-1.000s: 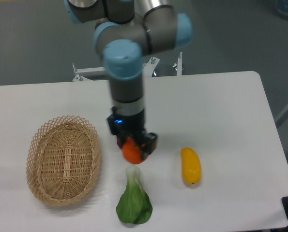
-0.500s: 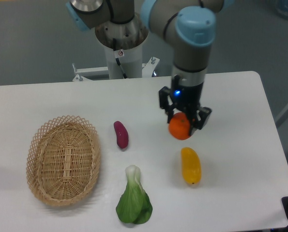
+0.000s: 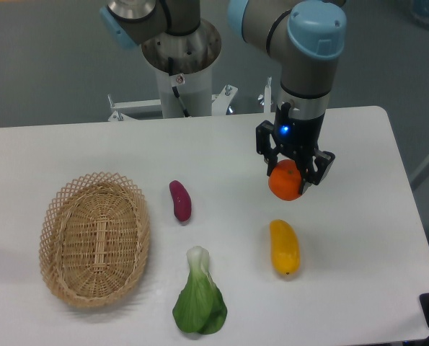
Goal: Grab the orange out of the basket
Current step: 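Lift the held orange up and carry it away from the basket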
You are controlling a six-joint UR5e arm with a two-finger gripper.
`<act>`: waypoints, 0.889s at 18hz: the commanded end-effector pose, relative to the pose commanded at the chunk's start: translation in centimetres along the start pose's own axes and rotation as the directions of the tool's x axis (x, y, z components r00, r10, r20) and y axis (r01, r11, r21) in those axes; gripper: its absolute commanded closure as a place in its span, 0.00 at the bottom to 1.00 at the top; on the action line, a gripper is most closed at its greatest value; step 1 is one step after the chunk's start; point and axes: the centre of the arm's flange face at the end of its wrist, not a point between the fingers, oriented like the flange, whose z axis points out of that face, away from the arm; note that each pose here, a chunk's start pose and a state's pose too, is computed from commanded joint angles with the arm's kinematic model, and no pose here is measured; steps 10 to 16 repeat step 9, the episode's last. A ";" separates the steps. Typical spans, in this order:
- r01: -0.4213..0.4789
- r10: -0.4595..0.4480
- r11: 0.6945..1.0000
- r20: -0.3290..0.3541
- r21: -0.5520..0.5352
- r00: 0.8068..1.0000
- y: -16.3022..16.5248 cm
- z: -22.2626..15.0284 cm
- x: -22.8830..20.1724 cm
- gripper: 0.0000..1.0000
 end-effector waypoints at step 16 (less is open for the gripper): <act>0.001 -0.001 1.000 0.002 0.000 1.000 0.1 -0.1 0.0 0.40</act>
